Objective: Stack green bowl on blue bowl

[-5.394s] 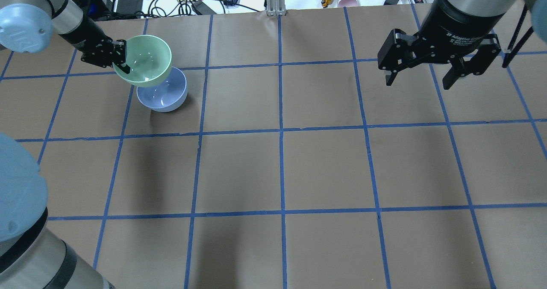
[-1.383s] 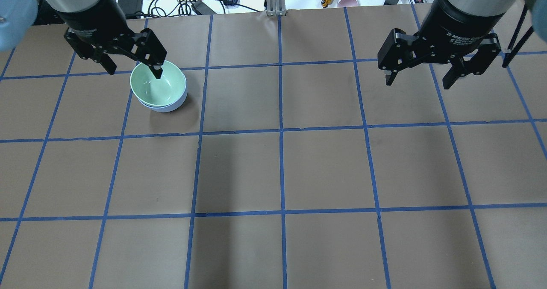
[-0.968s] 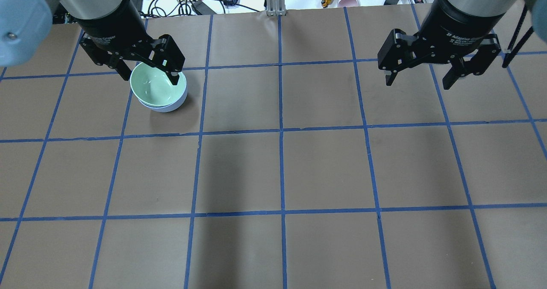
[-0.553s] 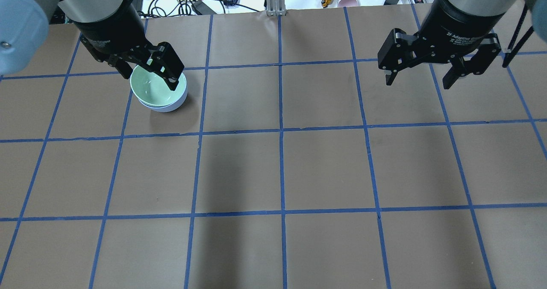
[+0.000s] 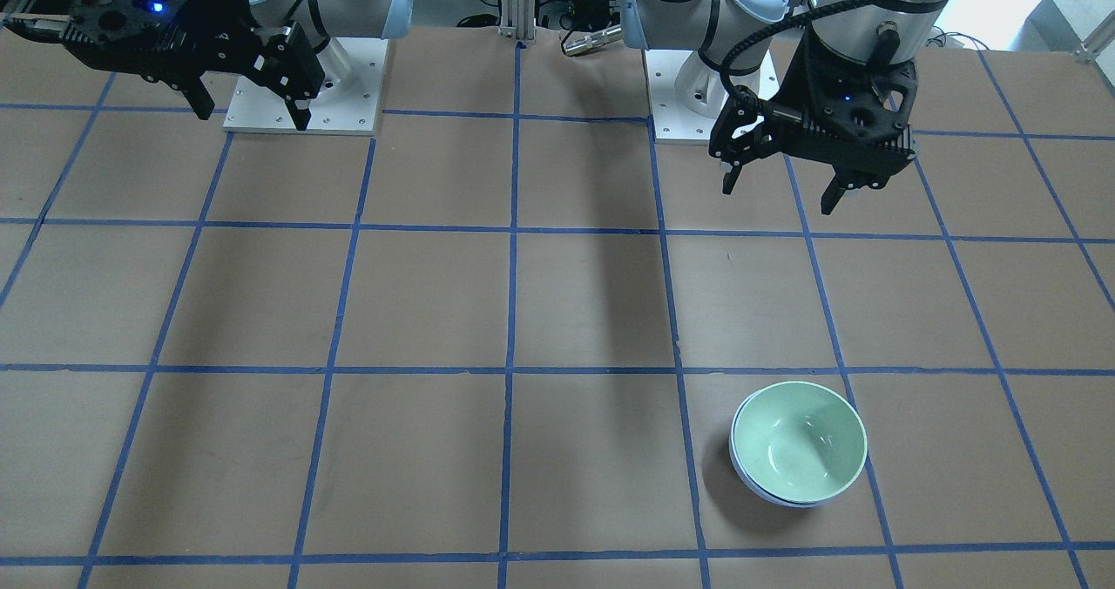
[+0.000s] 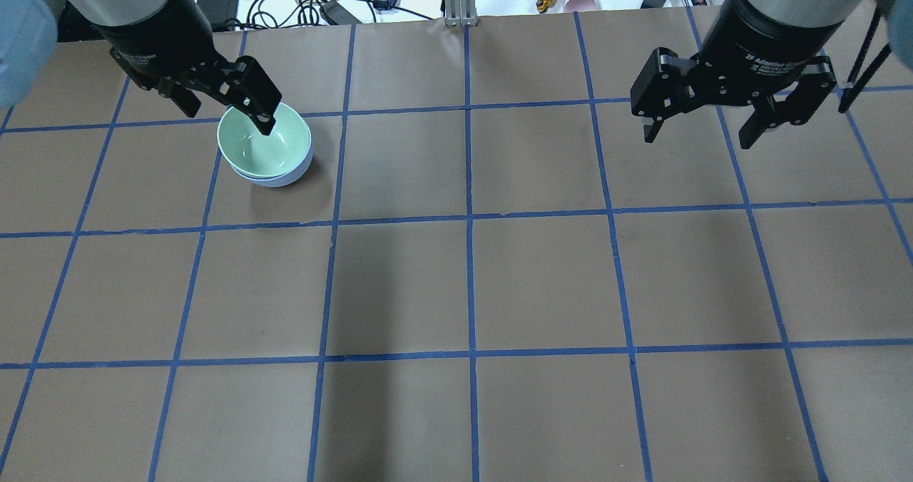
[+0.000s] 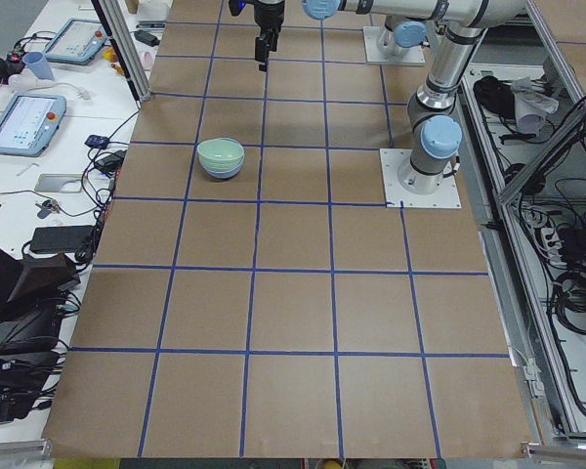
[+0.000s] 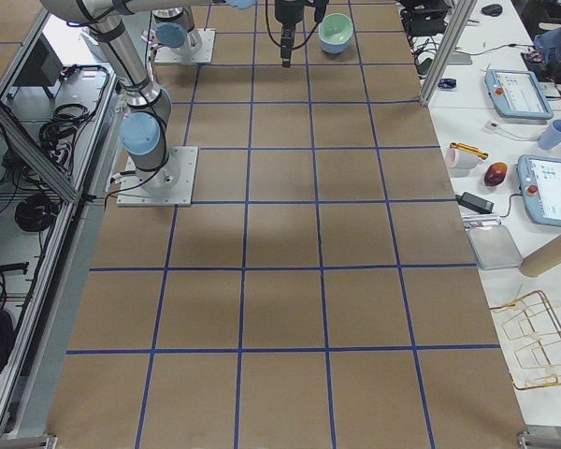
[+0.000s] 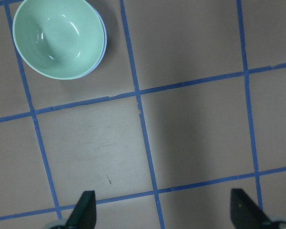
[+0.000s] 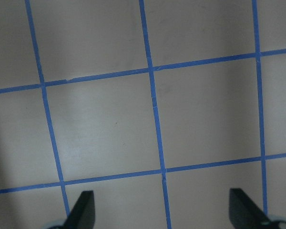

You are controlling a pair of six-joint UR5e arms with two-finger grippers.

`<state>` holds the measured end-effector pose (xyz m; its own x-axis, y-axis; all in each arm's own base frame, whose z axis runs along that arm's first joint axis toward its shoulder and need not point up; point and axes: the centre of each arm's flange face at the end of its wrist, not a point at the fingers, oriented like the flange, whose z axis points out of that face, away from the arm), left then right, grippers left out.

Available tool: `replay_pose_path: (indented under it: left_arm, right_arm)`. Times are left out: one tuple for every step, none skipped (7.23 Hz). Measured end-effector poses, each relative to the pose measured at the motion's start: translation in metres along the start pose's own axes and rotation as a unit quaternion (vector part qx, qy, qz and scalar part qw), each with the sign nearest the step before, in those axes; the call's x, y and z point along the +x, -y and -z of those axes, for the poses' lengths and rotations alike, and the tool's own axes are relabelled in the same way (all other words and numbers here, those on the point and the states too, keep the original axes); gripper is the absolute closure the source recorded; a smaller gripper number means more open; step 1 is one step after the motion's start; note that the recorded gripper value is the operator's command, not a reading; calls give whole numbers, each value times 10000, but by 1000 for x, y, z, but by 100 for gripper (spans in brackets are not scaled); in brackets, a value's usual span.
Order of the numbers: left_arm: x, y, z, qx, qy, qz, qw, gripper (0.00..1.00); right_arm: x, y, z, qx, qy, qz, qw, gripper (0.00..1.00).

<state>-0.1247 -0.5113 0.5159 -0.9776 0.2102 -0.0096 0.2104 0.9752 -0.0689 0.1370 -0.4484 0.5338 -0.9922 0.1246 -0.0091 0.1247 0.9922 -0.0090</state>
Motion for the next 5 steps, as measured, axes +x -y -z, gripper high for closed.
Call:
replay_pose_path:
  left_arm:
    - [-2, 2, -3, 19, -17, 199, 9998, 0]
    - [-3, 3, -5, 8, -25, 284, 9996, 0]
    - [-3, 3, -8, -12, -31, 313, 9995, 0]
    - [-3, 3, -9, -21, -34, 321, 9995, 0]
    - [-3, 3, -9, -20, -33, 324, 9995, 0]
  right_arm:
    - [0, 0, 0, 1, 0, 0, 10000, 0]
    - [0, 0, 0, 0, 0, 0, 10000, 0]
    - [0, 0, 0, -3, 0, 0, 10000, 0]
    - [0, 0, 0, -5, -1, 0, 10000, 0]
    - [0, 0, 0, -3, 0, 0, 10000, 0]
